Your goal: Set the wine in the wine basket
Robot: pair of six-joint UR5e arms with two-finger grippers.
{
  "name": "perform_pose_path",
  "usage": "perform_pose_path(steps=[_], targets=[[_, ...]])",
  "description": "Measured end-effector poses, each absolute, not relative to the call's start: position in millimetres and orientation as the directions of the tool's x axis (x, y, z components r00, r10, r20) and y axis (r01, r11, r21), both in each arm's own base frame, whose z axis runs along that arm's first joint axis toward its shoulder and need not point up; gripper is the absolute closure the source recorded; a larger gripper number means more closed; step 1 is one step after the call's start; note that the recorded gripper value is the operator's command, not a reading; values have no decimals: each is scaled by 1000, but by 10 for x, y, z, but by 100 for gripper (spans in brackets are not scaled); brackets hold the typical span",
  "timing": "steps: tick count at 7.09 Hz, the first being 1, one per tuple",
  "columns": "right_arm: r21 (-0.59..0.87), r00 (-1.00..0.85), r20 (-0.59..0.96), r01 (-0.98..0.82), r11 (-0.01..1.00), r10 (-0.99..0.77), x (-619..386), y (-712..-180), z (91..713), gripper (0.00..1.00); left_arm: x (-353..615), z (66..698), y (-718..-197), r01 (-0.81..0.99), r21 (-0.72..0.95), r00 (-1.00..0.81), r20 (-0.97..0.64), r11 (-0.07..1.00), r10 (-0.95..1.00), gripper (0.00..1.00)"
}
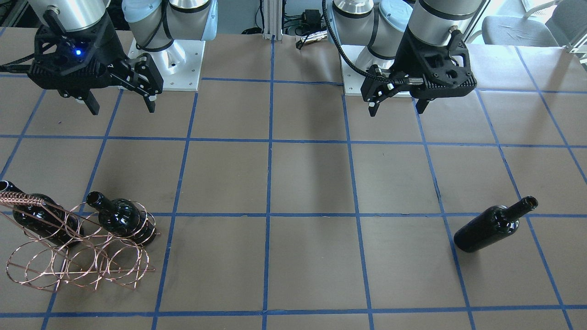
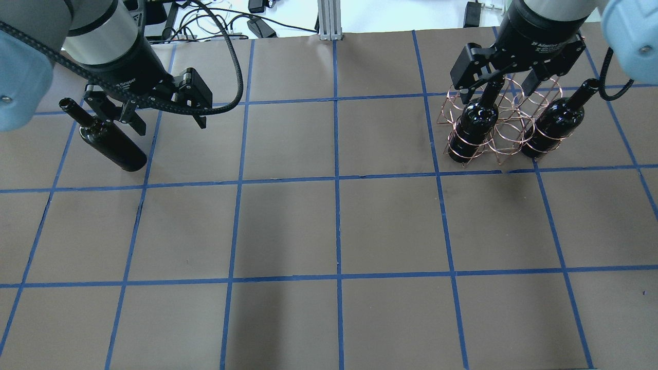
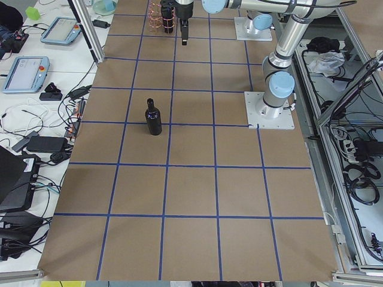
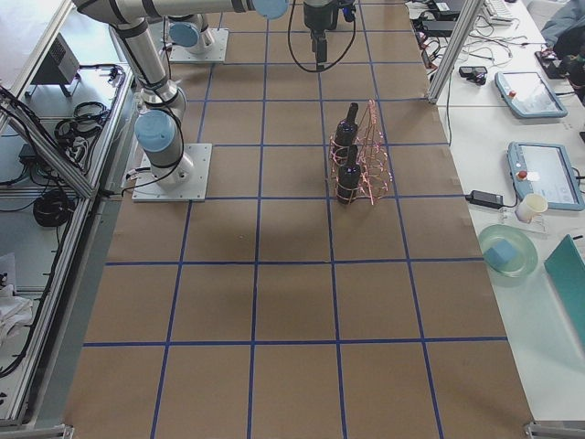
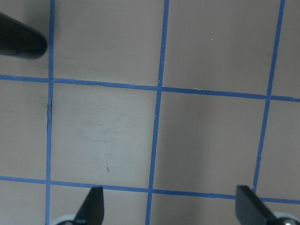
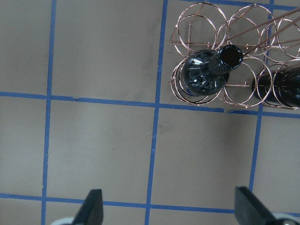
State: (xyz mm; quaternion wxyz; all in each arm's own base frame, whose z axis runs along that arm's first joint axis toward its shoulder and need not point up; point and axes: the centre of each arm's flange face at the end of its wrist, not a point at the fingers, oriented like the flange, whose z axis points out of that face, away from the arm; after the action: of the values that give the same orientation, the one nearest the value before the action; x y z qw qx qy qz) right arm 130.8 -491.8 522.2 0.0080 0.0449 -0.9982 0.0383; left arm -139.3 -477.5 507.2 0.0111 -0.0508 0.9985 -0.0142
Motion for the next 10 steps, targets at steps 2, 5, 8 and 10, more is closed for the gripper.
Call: perform_pose_path(steps=[2,5,8,10], targets=[[-76,-996,19,-90,993,-89,1308,-4918,5222,1,-1299,5063,-4793,-117,-27,-992,-39,993,-118,0],[-76,-996,19,-90,993,-89,1308,-4918,5222,1,-1270,5052,-4799,-122,-21,-992,-42,992,-123,0],[-76,-996,19,-90,993,-89,1308,-4918,5222,1,-750,5127,-4968,-87,-38,-995,-37,995,-88,0],[-76,-996,19,-90,993,-89,1308,-4918,5222,1,139,5179,-5149,-59,-59,-997,-44,997,-61,0]])
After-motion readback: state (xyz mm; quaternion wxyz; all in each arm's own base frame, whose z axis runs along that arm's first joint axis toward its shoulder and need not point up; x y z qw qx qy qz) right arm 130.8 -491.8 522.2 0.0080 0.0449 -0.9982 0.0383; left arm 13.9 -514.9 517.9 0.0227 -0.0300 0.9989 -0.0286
